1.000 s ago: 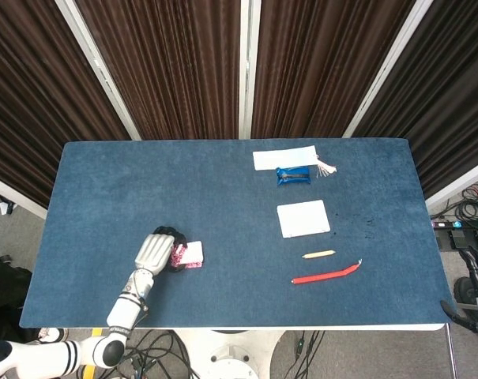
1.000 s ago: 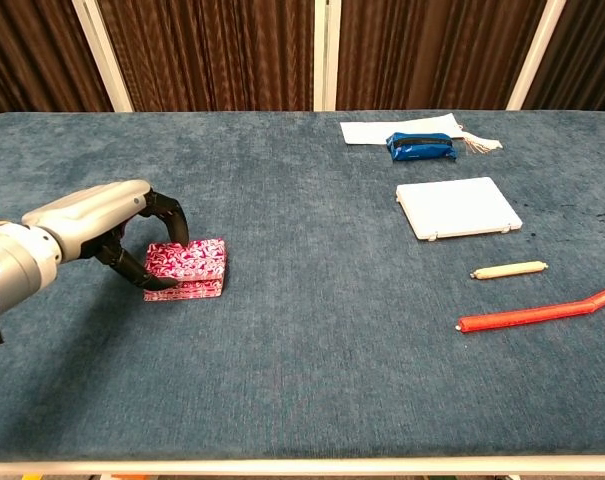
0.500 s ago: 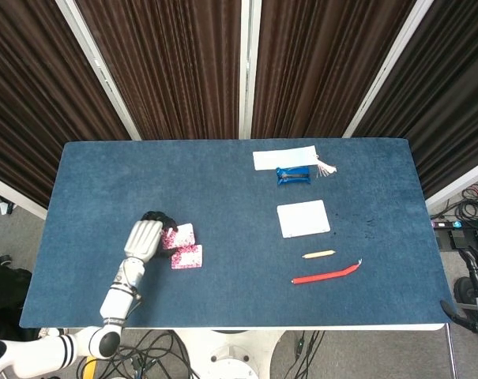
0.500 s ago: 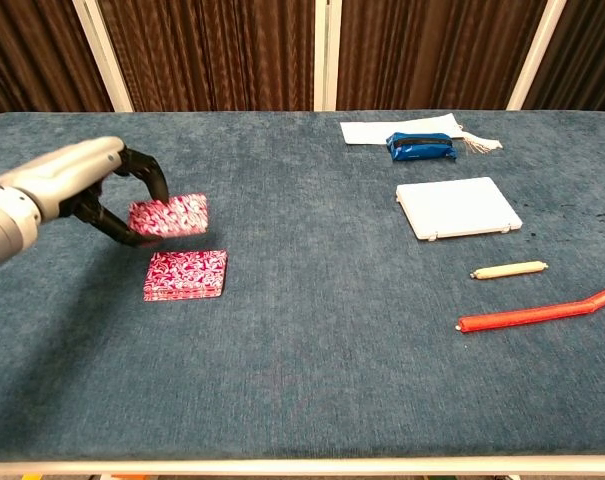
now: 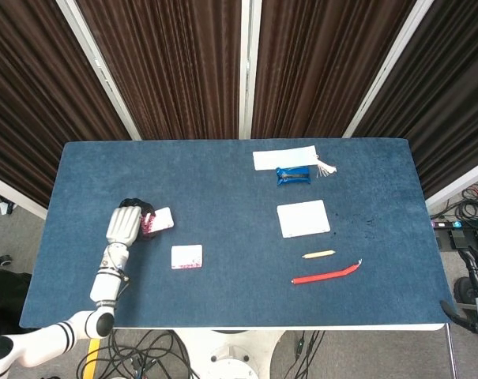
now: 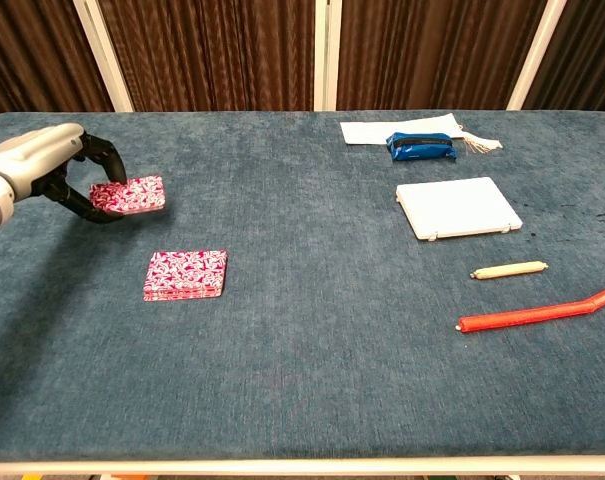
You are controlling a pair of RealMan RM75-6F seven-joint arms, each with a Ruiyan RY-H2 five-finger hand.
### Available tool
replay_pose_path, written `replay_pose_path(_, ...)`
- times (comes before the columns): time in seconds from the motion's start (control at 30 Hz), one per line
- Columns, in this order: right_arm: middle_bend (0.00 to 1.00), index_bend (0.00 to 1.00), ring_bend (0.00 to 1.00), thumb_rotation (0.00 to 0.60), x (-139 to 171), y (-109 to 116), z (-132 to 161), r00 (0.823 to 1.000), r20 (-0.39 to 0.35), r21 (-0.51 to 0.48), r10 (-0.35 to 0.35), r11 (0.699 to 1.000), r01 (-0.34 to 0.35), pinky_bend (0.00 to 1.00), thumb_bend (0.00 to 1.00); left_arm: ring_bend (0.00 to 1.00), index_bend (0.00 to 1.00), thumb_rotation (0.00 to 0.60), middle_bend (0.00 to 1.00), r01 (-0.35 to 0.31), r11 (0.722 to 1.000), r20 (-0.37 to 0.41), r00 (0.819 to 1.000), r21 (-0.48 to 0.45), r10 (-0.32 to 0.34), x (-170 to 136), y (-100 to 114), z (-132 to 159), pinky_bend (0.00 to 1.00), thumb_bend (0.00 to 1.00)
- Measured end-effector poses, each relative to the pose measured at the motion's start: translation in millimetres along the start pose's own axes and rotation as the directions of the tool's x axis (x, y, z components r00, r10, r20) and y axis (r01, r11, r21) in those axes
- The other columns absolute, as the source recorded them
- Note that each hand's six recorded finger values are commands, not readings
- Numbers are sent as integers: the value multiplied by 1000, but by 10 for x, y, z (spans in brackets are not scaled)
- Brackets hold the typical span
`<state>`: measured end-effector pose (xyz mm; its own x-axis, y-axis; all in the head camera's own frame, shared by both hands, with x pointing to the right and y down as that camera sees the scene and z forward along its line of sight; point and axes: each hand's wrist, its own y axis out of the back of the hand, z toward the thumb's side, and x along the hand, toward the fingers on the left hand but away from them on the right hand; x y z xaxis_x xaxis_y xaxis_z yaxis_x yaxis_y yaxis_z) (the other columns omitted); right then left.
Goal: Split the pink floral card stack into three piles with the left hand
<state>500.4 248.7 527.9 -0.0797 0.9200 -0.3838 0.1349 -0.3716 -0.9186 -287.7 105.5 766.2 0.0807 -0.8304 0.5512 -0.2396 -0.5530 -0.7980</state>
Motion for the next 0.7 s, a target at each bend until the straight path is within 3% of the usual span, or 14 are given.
replay_pose_path(0.17,0,0,0,600,-6,-36,15,1000,-1,3,12,1000,-12,0,111,204,440,600,443,14,1000,-22,1000,-2,-14,39,-82,-71,170,239)
replay_pose_path(0.5,0,0,0,600,-13,-37,14,1000,1,2,13,1000,-13,0,112,141,329,600,277,44,999,-12,999,-12,-44,40,-160,-86,169,222)
replay_pose_path(0.7,0,0,0,600,-8,-14,11,1000,1,-1,6,1000,-6,0,112,136,308,600,266,50,998,-9,999,-22,-51,23,-154,-90,168,216)
